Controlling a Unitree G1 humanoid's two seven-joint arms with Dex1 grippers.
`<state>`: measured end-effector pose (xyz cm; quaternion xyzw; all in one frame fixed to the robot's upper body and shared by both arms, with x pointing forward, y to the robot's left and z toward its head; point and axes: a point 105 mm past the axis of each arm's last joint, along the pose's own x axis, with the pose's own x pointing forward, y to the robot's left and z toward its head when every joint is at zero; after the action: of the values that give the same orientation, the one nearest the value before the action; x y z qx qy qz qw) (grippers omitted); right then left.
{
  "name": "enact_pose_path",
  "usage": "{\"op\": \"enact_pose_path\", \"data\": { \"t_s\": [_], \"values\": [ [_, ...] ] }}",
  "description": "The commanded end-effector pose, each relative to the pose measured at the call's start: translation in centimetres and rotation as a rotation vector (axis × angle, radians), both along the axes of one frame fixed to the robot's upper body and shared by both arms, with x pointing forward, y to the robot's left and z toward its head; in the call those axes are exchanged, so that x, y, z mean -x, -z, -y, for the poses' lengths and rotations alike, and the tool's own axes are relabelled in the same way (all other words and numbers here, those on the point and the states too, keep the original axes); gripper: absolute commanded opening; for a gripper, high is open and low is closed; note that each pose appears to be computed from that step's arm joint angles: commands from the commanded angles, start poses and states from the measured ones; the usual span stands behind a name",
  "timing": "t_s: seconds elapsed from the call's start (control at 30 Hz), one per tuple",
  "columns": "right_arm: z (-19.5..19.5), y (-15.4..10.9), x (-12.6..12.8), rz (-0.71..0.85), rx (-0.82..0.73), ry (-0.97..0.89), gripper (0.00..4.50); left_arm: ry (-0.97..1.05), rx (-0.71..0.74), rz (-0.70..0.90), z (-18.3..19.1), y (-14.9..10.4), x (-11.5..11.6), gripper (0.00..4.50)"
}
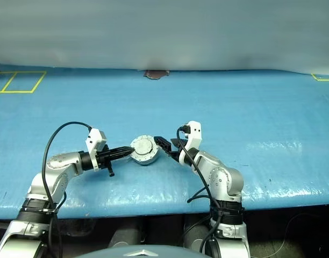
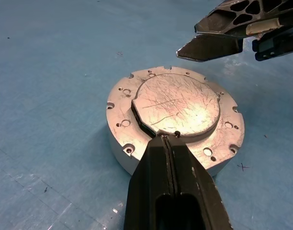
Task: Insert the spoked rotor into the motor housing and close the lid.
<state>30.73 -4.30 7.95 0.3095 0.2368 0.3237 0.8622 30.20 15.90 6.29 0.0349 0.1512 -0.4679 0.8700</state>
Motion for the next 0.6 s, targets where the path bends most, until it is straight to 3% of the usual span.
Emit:
{"op": "enact_pose_path", "data": {
  "t_s": [0.03,0.27,0.6],
  "values": [
    [-2.6,-0.2,1.8,-0.088,-0.181,-0.051,4.48,-0.011,-0.024,-0.029,0.0,1.0,0.1,0.00],
    [-3.3,1.9,2.5,-0.263,-0.354,-0.067,4.48,-0.030,-0.027,-0.020,-0.4,0.9,0.2,0.00],
    [-6.0,2.2,2.5,-0.300,-0.418,-0.151,4.48,-0.039,-0.034,-0.010,-0.6,0.7,0.0,0.00]
  ]
}}
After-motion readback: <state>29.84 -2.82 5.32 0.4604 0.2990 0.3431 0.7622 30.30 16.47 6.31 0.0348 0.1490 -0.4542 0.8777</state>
